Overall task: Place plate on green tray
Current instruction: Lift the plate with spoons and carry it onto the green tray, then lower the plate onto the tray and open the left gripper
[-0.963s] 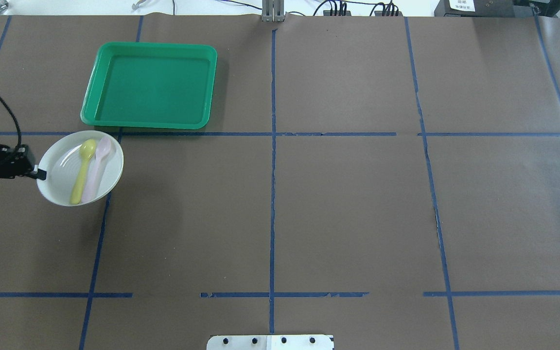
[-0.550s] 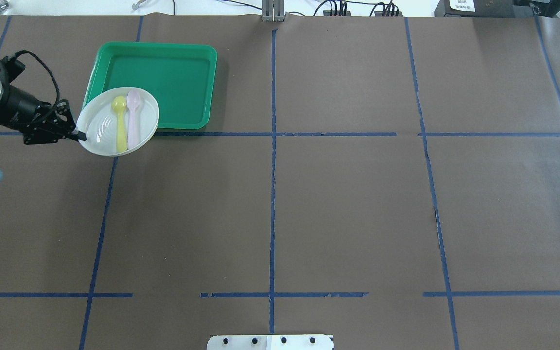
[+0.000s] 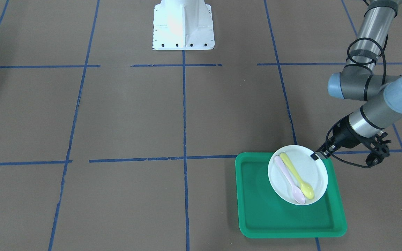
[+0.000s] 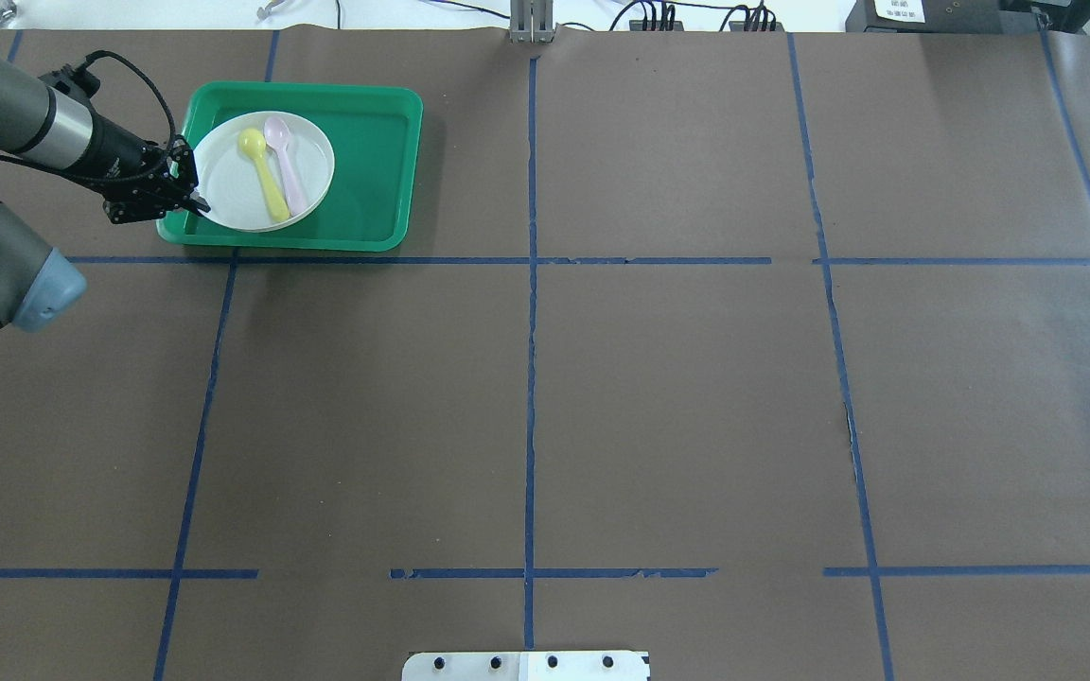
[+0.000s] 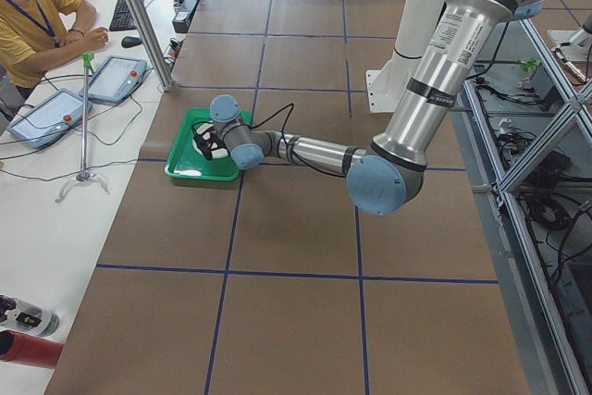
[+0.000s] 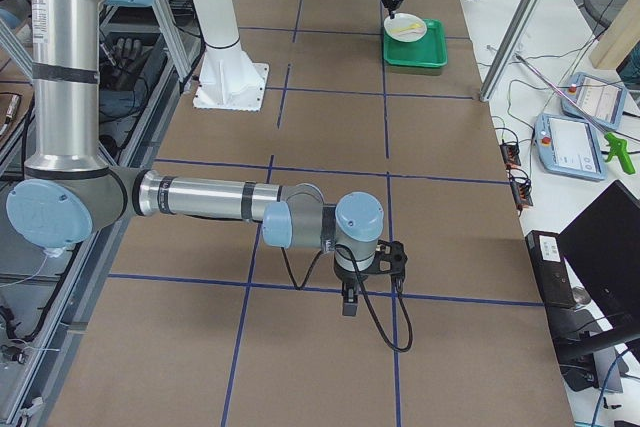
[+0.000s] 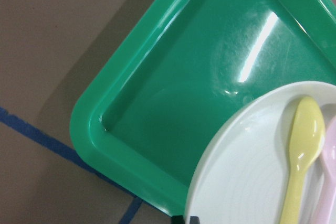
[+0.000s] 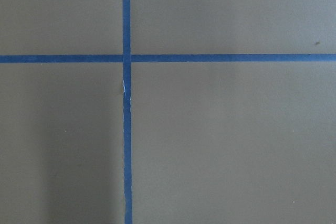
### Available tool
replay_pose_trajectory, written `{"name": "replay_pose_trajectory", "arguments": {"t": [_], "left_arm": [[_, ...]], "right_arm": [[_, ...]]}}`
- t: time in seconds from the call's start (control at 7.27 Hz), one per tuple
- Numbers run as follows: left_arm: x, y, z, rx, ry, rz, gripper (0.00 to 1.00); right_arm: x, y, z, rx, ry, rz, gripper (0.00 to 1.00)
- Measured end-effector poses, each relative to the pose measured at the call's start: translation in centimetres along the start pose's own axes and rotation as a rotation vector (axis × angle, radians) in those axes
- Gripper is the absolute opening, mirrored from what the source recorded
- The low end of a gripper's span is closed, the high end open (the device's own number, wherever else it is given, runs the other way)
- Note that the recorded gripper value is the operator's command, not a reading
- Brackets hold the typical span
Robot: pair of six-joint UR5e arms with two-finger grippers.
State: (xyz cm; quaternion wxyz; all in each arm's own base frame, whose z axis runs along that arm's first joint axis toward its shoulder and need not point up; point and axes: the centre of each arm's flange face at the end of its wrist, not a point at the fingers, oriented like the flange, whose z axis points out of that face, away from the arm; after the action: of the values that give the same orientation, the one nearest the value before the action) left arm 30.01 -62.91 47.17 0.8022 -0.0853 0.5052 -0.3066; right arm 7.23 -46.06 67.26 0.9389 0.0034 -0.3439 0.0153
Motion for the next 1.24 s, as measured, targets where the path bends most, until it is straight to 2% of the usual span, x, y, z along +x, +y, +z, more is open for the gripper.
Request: {"name": "replay_pose_trajectory", "arguments": {"t": [0.41, 0.55, 0.69, 0.96, 1.1, 1.24], "left_arm": [[3.9, -1.9, 1.8, 0.053, -0.001, -0.008, 0.0], [4.2, -2.3, 2.4, 0.066, 0.008, -0.002, 0.87], [3.9, -2.5, 2.8, 0.071, 0.018, 0.009, 1.0], [3.2, -2.3, 2.9, 0.073, 0.026, 0.037, 1.0], [1.4, -2.3, 1.9, 0.078, 0.021, 0.102, 1.0], [-1.4, -2.8, 0.3, 0.082, -0.013, 0.211, 1.0]], "right_arm": [[0.0, 0.0, 0.0, 0.0, 0.0, 0.0, 1.0], [0.0, 0.0, 0.0, 0.0, 0.0, 0.0, 1.0], [0.0, 0.0, 0.0, 0.0, 0.0, 0.0, 1.0], [0.0, 0.0, 0.0, 0.0, 0.0, 0.0, 1.0], [0.0, 0.0, 0.0, 0.0, 0.0, 0.0, 1.0], [0.0, 0.0, 0.0, 0.0, 0.0, 0.0, 1.0]]}}
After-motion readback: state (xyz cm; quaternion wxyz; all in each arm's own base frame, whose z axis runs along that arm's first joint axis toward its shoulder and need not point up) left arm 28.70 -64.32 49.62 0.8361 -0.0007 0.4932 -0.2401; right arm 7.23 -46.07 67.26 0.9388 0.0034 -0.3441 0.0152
